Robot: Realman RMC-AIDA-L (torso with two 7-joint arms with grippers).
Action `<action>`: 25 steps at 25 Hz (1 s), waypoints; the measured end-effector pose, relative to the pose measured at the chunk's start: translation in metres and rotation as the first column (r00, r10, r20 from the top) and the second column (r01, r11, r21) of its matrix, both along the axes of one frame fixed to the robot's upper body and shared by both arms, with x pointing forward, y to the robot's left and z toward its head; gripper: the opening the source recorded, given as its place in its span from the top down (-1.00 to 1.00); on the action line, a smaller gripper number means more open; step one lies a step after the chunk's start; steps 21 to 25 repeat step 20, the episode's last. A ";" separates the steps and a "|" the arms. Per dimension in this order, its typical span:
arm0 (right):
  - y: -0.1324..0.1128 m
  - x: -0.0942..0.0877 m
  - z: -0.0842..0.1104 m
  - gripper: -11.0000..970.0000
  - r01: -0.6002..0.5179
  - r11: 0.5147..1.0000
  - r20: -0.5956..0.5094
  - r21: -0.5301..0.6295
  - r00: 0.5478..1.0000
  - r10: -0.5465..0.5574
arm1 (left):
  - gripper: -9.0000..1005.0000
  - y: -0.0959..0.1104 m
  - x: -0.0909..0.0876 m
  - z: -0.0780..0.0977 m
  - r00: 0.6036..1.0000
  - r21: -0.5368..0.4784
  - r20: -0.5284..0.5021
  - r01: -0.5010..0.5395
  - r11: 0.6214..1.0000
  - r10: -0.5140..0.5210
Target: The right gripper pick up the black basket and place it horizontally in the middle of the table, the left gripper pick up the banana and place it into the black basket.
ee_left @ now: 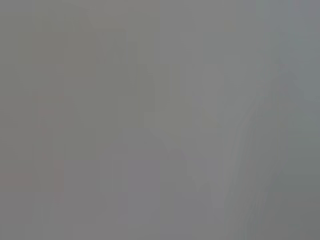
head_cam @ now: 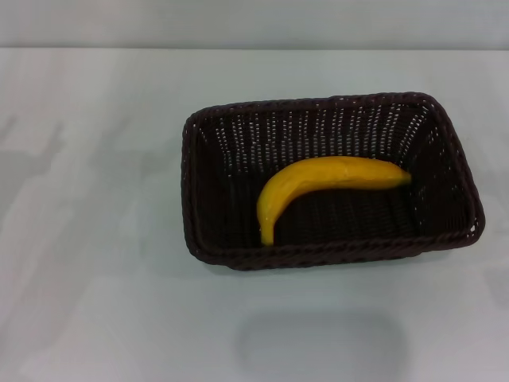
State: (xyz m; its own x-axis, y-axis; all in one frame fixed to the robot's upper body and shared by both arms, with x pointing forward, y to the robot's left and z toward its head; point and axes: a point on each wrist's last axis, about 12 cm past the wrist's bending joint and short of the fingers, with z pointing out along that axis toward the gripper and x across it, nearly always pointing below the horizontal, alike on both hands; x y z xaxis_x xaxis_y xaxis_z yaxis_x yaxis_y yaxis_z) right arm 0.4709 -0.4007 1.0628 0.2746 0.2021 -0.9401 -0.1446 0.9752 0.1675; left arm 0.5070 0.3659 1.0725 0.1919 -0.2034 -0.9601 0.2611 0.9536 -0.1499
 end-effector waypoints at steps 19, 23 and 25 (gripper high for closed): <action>-0.004 0.003 -0.007 -0.34 0.043 0.997 -0.059 -0.070 0.997 -0.047 | -0.73 -0.028 0.011 -0.011 0.980 0.002 0.108 -0.168 0.986 0.167; -0.004 0.002 -0.007 -0.34 0.048 0.996 -0.056 -0.071 0.997 -0.052 | -0.73 -0.029 0.011 -0.011 0.978 0.000 0.114 -0.175 0.985 0.174; -0.004 0.002 -0.007 -0.34 0.048 0.996 -0.056 -0.071 0.997 -0.052 | -0.73 -0.029 0.011 -0.011 0.978 0.000 0.114 -0.175 0.985 0.174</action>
